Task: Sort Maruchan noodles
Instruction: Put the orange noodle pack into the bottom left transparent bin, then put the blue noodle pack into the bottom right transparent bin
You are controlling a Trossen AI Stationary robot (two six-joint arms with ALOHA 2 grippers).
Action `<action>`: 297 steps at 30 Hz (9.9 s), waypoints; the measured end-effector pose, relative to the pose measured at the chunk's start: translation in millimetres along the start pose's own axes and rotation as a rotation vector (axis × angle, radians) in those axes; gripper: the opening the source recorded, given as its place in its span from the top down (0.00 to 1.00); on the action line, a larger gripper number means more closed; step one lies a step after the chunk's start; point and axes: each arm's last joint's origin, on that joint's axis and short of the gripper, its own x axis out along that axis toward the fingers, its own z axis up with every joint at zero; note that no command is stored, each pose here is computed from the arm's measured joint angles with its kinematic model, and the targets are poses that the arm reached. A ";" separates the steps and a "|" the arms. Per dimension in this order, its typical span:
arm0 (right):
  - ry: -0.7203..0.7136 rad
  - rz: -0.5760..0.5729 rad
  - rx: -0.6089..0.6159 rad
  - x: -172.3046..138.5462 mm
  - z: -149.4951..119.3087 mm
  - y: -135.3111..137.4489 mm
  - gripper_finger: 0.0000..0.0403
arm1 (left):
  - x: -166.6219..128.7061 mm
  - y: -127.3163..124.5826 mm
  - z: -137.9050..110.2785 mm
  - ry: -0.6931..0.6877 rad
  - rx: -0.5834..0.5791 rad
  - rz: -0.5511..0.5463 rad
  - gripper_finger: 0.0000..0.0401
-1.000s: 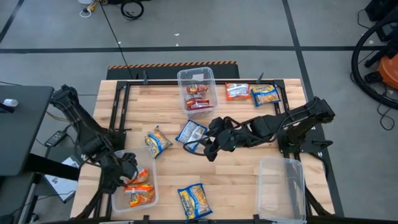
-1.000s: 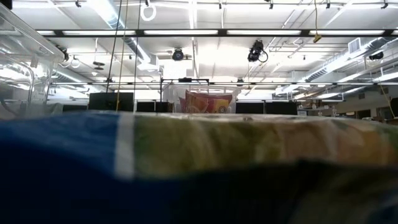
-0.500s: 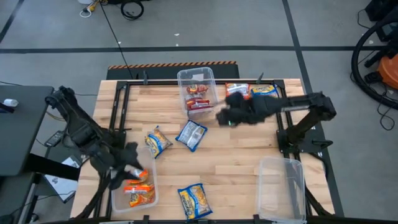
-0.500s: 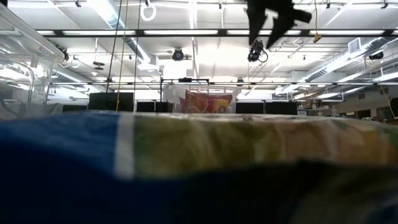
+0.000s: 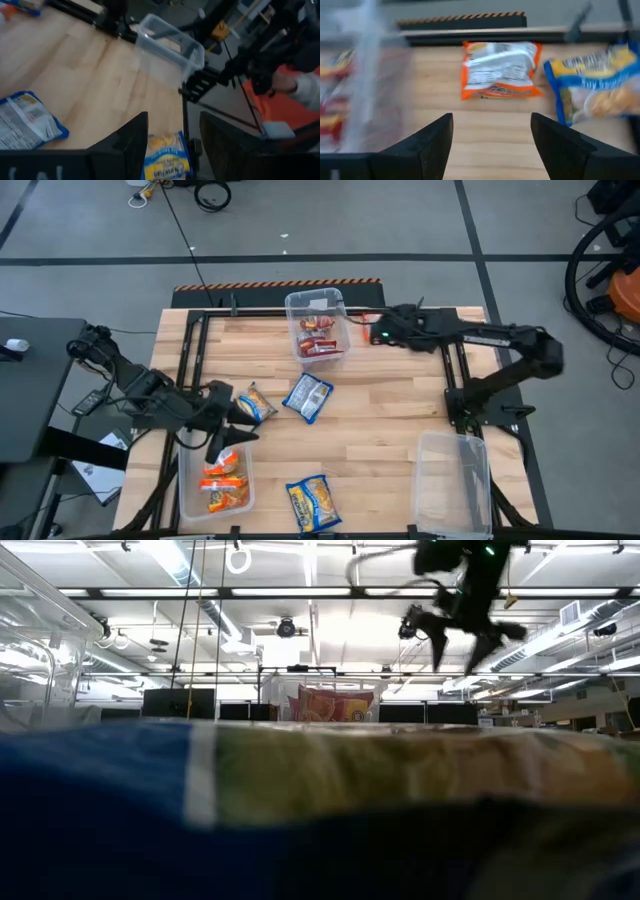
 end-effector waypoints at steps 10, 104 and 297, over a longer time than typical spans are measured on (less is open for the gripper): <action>-0.044 0.164 0.735 68.5 -52.8 -60.1 0.34 | 3.7 11.7 8.6 -0.105 -0.002 0.149 0.54; -0.708 1.279 -0.183 -141.3 -63.2 124.8 0.97 | -128.2 42.3 92.5 -0.294 0.141 -0.213 0.57; 0.608 0.794 -1.004 -121.9 -235.4 160.8 0.99 | -8.8 -48.4 -49.0 0.235 0.218 -0.154 0.66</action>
